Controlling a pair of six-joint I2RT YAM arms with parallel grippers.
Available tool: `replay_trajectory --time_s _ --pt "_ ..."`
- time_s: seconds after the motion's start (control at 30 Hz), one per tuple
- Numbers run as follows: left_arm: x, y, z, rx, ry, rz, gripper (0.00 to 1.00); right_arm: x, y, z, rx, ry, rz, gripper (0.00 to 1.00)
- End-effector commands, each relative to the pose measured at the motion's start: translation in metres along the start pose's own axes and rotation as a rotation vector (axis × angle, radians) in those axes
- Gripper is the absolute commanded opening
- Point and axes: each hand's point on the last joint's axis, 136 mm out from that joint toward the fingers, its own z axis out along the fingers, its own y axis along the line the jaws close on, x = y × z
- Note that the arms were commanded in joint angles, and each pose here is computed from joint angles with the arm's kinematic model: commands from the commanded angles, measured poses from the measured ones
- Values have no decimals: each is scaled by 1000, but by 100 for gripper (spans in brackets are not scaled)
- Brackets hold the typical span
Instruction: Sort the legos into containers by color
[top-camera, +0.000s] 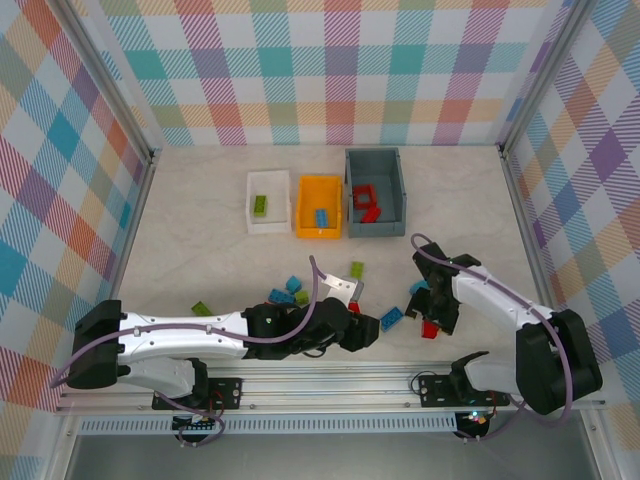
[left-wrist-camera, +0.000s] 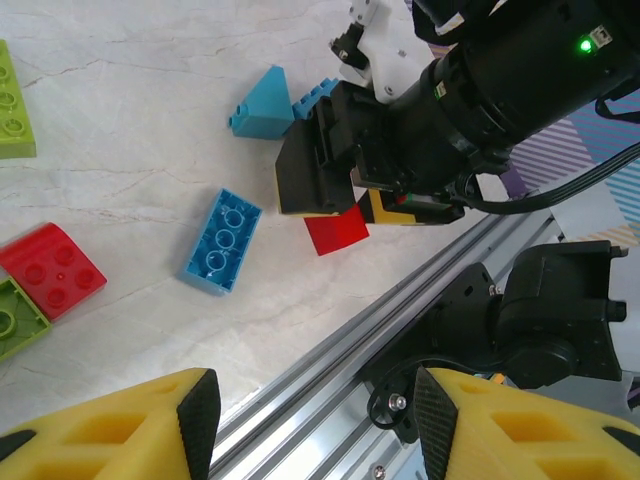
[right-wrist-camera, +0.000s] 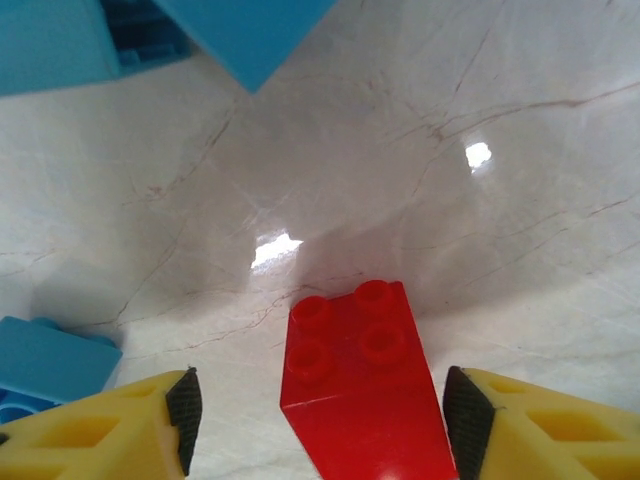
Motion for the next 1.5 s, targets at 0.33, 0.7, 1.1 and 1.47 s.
replay_trajectory --time_s 0.33,0.7,1.1,1.47 --pt "-13 1 -6 -11 -72 -32 56 -3 10 -17 -95 -67 6 31" --pt "-85 37 -53 -121 -205 -93 56 -116 150 -135 -179 -471 -313 27" --pt "-128 57 -81 -184 -307 -125 55 -230 212 -111 71 -498 -284 27" --pt "-110 99 -97 -329 -261 -193 54 -238 224 -98 108 -504 -322 50"
